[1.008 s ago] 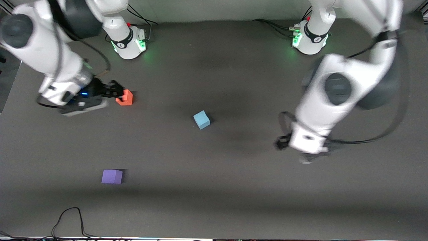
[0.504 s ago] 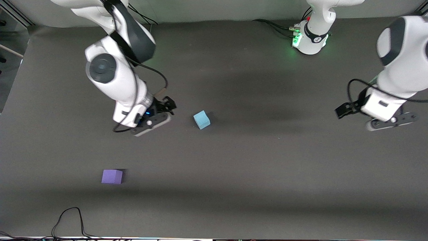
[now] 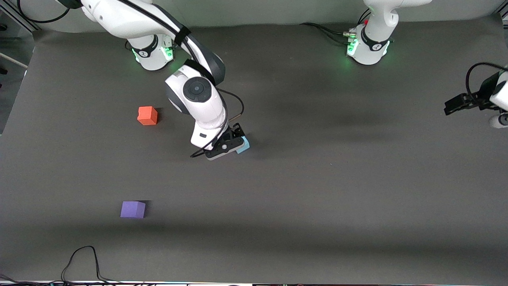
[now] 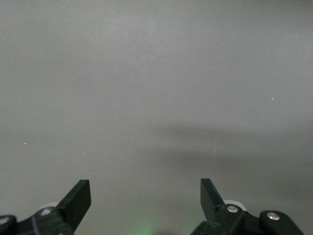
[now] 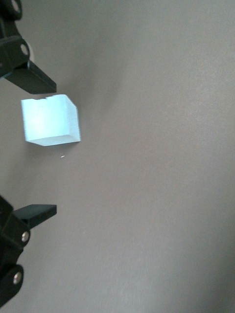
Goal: Place blue block between orange and purple blocks
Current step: 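Lower the right gripper around the blue cube and close it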
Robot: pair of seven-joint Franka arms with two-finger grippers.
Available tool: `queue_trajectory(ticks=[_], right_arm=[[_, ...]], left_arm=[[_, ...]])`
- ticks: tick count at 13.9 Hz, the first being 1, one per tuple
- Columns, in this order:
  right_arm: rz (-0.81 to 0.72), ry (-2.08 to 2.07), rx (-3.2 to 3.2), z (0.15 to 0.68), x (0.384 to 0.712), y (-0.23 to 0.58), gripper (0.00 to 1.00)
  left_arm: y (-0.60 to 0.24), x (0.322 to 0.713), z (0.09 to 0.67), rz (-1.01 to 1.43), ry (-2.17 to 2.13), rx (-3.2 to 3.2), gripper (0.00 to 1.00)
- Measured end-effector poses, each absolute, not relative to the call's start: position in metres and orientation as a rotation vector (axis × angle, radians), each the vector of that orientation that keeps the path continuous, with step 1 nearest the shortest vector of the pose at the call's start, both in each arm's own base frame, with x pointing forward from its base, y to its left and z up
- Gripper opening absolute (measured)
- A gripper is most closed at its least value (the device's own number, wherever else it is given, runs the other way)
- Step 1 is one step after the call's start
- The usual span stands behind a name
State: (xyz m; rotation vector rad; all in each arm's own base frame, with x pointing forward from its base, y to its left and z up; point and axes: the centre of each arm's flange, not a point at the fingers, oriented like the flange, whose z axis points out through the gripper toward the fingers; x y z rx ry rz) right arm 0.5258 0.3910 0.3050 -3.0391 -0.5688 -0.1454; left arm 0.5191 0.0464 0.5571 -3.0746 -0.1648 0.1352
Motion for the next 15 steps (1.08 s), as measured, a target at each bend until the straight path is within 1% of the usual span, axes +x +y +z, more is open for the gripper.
queue_trajectory(ticks=[3,7,10,15], right_arm=[[-0.163,-0.502,-3.011,0.271,0.515,0.389,1.0],[-0.198,-0.484,-3.053,0.239,0.498,0.397,1.0],[-0.2,-0.426,-3.041,0.216,0.487,0.405,1.0],[-0.192,-0.407,-3.029,0.208,0.476,0.418,1.0]], left_arm=[[0.027,0.522,0.558,0.137,-0.11,-3.071,1.0],[0.002,0.522,0.554,0.159,-0.044,-3.068,1.0],[-0.001,0.524,0.55,0.173,-0.036,-3.066,1.0],[0.001,0.525,0.546,0.188,-0.039,-3.064,1.0]])
